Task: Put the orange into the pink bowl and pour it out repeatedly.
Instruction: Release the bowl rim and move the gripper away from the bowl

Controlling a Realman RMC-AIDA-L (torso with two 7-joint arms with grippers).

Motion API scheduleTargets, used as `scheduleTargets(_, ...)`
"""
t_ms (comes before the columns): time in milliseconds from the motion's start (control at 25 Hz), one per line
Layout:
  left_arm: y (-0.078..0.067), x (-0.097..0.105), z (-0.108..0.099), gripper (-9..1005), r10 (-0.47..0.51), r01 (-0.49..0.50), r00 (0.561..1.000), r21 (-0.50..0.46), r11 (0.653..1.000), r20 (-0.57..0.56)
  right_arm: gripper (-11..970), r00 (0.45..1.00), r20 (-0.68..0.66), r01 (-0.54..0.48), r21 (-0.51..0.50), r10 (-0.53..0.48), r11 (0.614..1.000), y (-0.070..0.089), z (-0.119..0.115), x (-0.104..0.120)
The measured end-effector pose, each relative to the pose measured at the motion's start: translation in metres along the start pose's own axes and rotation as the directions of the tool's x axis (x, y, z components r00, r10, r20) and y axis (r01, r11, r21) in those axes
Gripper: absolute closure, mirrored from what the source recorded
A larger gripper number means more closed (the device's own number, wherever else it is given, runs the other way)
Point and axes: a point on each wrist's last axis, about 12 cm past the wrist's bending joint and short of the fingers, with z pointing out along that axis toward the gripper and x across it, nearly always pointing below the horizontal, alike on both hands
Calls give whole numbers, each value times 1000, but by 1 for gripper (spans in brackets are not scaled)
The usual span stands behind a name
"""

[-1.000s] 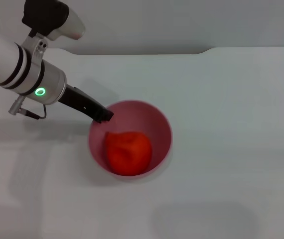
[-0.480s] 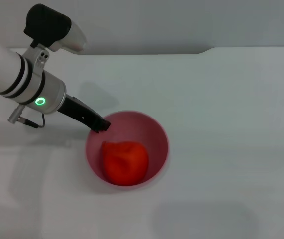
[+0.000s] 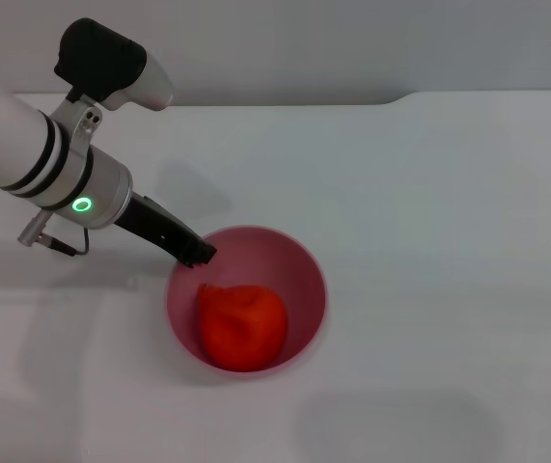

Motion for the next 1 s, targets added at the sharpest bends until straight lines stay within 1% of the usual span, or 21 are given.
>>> scheduleTargets(560, -2, 1, 1, 952, 9, -9, 1000, 7, 1000, -14, 305, 1000, -2, -1, 3, 1, 1000, 0, -1, 0)
scheduleTargets(880, -7, -1, 3, 870, 30, -30, 999, 7, 1000, -26, 305, 1000, -4, -7, 17, 7, 1000, -1, -4, 1)
scheduleTargets(1000, -7, -3, 2, 746, 29, -29, 999, 3, 1000, -18, 305, 1000, -5, -7, 19, 7, 1000, -1, -5, 1)
